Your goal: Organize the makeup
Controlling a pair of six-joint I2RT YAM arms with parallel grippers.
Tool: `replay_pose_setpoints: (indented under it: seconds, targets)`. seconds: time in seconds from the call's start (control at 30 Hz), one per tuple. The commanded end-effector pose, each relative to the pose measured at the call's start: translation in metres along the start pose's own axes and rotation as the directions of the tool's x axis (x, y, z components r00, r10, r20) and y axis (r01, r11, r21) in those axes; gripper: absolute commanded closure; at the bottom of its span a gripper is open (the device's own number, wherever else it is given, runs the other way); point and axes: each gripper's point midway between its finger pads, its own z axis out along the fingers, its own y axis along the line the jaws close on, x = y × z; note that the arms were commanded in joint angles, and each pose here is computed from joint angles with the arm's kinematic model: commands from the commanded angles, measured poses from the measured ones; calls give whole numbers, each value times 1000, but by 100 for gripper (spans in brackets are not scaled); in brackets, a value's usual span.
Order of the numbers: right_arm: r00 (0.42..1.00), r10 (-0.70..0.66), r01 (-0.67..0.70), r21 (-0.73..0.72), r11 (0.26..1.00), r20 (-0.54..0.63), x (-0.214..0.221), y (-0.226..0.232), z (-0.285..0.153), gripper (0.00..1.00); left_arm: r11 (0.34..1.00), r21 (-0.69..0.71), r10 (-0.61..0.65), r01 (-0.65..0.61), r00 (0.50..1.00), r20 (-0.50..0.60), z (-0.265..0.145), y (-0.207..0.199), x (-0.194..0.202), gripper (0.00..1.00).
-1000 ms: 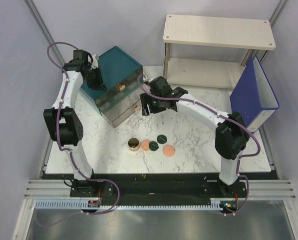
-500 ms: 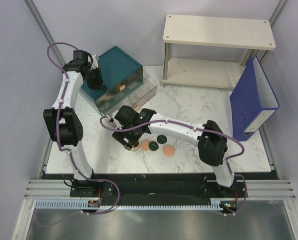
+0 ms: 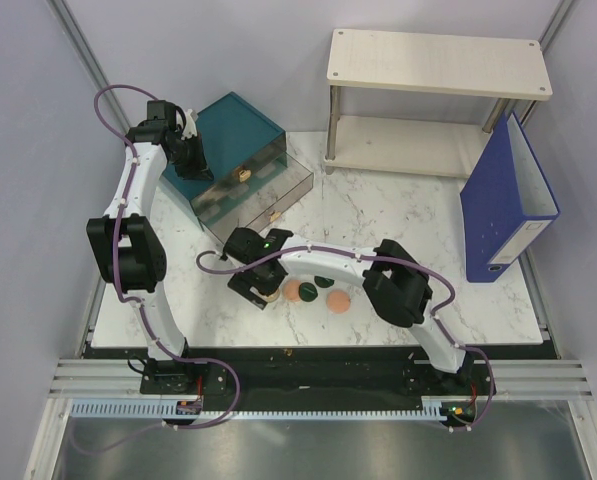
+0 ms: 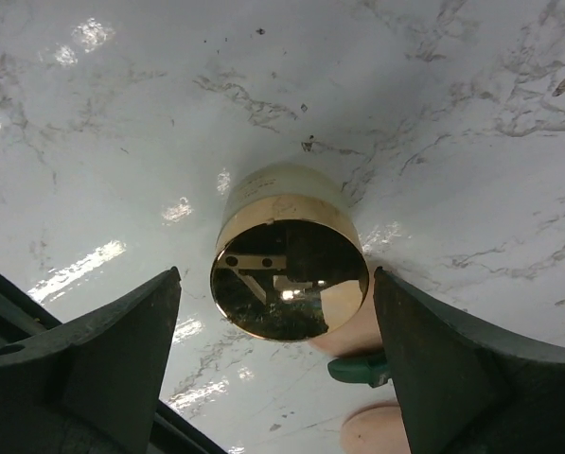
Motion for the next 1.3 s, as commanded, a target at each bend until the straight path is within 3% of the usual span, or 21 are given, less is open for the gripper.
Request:
replay_pose_setpoints:
  seconds: [0.0, 0.17, 0.23, 0.37, 0.4, 0.47, 0.6, 0.8, 1.07, 1.27]
  targets:
    - [1000, -12, 11, 24, 1000, 22, -9, -5, 10, 10, 992, -120, -67, 30, 947, -313, 23, 33, 84, 98]
    - [999, -4, 3, 31, 1000, 40, -14, -5, 17, 17, 993, -116, -63, 28, 948, -312, 23, 32, 83, 98]
    - [998, 8, -11, 49, 999, 55, -17, -8, 19, 25, 993, -117, -62, 27, 949, -310, 23, 32, 83, 98]
    - [998, 36, -39, 64, 997, 60, -17, -12, 23, 63, 993, -118, -64, 28, 949, -310, 22, 32, 83, 98]
    - [997, 47, -51, 66, 996, 57, -16, -12, 24, 83, 993, -116, -64, 29, 948, -311, 23, 32, 83, 98]
    - [997, 57, -60, 62, 996, 58, -16, -13, 22, 98, 993, -118, -64, 29, 948, -311, 22, 32, 83, 98]
    - [993, 72, -79, 80, 994, 91, -22, -22, 7, 100, 993, -118, -61, 26, 950, -307, 21, 32, 82, 98]
    - [954, 165, -192, 88, 977, 249, -60, -59, -41, 100, 993, -116, -64, 30, 950, -307, 21, 32, 82, 98]
    - [833, 316, -372, 38, 927, 455, -125, -135, -90, 100, 993, -116, -66, 31, 948, -312, 22, 32, 84, 98]
    - [736, 414, -484, -11, 875, 536, -151, -178, -92, 100, 992, -119, -69, 32, 945, -319, 23, 33, 86, 98]
